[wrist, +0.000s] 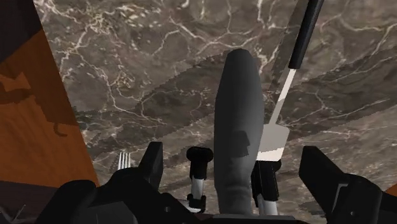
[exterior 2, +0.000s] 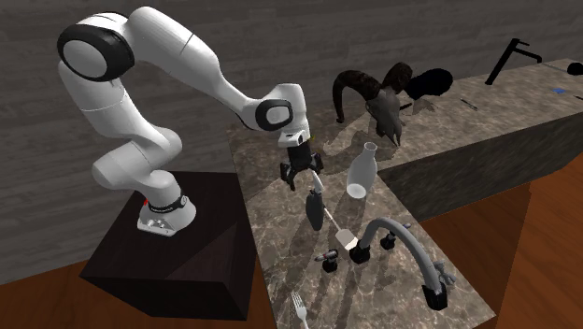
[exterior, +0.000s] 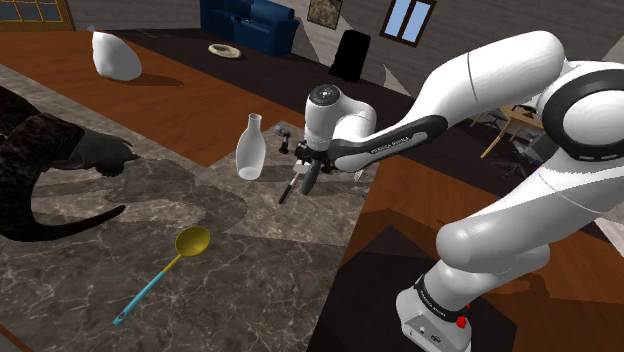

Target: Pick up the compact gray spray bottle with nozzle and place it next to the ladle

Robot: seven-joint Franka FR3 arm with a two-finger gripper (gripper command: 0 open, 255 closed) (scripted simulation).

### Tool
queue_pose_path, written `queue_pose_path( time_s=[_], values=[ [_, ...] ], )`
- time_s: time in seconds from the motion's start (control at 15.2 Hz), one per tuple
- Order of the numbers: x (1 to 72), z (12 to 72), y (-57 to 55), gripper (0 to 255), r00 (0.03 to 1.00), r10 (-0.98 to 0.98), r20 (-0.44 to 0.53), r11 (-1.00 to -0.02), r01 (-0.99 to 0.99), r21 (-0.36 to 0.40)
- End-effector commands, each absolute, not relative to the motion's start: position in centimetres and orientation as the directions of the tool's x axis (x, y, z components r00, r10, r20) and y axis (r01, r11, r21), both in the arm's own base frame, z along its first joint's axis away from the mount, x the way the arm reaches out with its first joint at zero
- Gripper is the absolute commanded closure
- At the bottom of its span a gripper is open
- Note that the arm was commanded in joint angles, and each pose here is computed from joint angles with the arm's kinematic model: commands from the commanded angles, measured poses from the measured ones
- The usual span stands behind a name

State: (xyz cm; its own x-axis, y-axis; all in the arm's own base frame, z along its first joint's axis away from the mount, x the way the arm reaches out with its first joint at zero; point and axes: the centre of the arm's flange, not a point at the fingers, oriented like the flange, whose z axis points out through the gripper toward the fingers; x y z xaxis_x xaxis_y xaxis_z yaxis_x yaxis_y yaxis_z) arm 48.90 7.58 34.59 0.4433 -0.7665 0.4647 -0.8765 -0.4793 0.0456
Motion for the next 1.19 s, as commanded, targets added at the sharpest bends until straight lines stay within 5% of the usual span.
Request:
queue_pose_path(
  time_s=[0.0, 1.06, 1.12],
  values=[
    [50.9, 33.3, 7.0, 0, 0.345, -0.789, 0.508, -0.398, -0.918, 0.006],
    [52.2, 29.6, 4.9, 0, 0.325, -0.793, 0.516, -0.38, -0.925, -0.001],
    [52.2, 29.6, 4.9, 255, 0.325, -0.793, 0.516, -0.38, -0.925, -0.001]
  ],
)
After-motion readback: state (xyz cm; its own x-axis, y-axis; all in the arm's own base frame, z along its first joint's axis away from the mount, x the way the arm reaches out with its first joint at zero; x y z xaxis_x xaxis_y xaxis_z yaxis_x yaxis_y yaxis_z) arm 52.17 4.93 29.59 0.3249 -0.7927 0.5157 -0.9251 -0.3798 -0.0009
